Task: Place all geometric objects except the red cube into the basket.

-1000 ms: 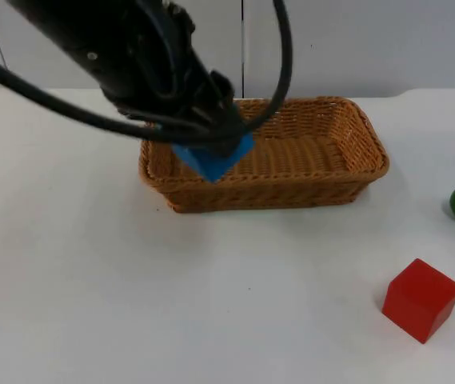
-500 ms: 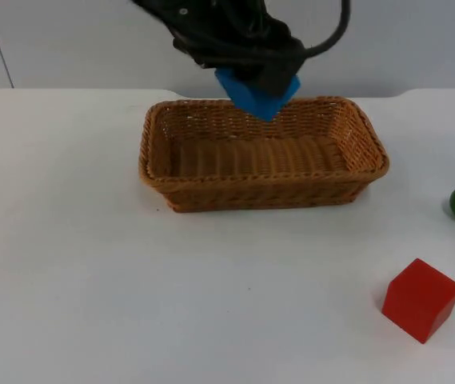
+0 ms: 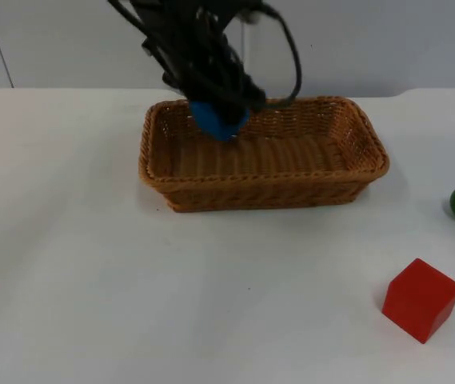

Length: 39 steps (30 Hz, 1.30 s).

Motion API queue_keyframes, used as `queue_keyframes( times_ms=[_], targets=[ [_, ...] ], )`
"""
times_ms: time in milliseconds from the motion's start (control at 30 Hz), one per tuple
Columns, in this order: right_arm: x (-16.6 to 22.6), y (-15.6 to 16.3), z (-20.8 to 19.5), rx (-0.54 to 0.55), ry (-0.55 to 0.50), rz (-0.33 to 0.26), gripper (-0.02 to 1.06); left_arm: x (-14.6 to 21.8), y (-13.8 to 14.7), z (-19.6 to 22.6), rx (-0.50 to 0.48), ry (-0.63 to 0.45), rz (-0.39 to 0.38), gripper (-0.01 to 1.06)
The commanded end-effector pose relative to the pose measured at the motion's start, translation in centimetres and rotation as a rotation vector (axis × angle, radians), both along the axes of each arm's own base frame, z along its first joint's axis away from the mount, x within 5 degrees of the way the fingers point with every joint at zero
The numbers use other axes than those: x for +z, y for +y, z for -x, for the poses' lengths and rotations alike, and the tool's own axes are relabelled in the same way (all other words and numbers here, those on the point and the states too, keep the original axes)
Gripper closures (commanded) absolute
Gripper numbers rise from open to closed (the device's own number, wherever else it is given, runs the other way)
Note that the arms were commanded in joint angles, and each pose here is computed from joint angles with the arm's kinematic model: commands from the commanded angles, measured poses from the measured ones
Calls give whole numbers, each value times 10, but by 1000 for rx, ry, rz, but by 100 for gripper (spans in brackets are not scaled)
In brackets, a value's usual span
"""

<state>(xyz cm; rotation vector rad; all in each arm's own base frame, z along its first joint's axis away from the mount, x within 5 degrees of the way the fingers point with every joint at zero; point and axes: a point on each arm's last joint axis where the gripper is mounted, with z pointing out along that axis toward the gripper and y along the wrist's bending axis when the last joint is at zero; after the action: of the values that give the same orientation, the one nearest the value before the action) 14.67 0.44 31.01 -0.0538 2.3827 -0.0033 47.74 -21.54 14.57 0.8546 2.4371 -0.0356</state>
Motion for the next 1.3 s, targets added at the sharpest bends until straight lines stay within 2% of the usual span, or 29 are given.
queue_keyframes(
  times_ms=[0, 300, 333, 400, 433, 467, 533, 567, 600, 633, 667, 767, 800, 900, 967, 1133, 1267],
  targets=[
    [1, -1, -1, 8, -13, 13, -1, -9, 3, -5, 11, -9, -59, 105],
    [1, -1, 0, 8, -9, 13, -1, -25, 3, -3, 5, 36, -81, 105],
    [1, -1, 0, 8, -9, 13, -1, -25, 3, -3, 0, 40, -80, 101],
    [1, -1, 0, 8, -9, 13, -1, -23, 2, -2, -1, 44, -71, 83],
    [1, -1, 0, 8, -9, 13, -1, -23, 2, -2, -1, 44, -71, 83],
    [1, -1, 0, 8, -9, 13, -1, -23, 2, -2, 3, 53, -67, 71],
    [1, -1, 0, 8, -9, 13, -1, -21, 1, 0, 13, 85, -57, 36],
    [1, -1, 0, 8, -9, 13, -1, -17, 1, 0, 15, 101, -54, 21],
    [1, -1, 0, 8, -9, 13, -1, -17, 1, 0, 15, 101, -54, 21],
    [1, -1, 0, 8, -9, 13, -1, -13, 0, 2, 19, 125, -44, 5],
    [1, -1, 0, 8, -9, 13, -1, -8, -2, 3, 16, 151, -31, 0],
    [1, -1, -1, 8, -18, 15, -1, 24, -8, 8, -19, 201, 35, 0],
    [1, -1, -1, 8, -18, 15, -1, 24, -8, 8, -19, 201, 35, 0],
    [1, -1, -1, 8, -18, 15, -1, 70, -13, 21, -50, 226, 146, 0],
    [1, -1, -1, 8, -18, 15, -1, 98, -12, 30, -65, 214, 182, 0],
    [1, -1, -1, 8, -20, 15, -1, 142, -4, 50, -81, 218, 179, 0],
    [1, -1, -1, 8, -20, 15, -1, 161, 4, 58, -64, 194, 152, 0]
  ],
)
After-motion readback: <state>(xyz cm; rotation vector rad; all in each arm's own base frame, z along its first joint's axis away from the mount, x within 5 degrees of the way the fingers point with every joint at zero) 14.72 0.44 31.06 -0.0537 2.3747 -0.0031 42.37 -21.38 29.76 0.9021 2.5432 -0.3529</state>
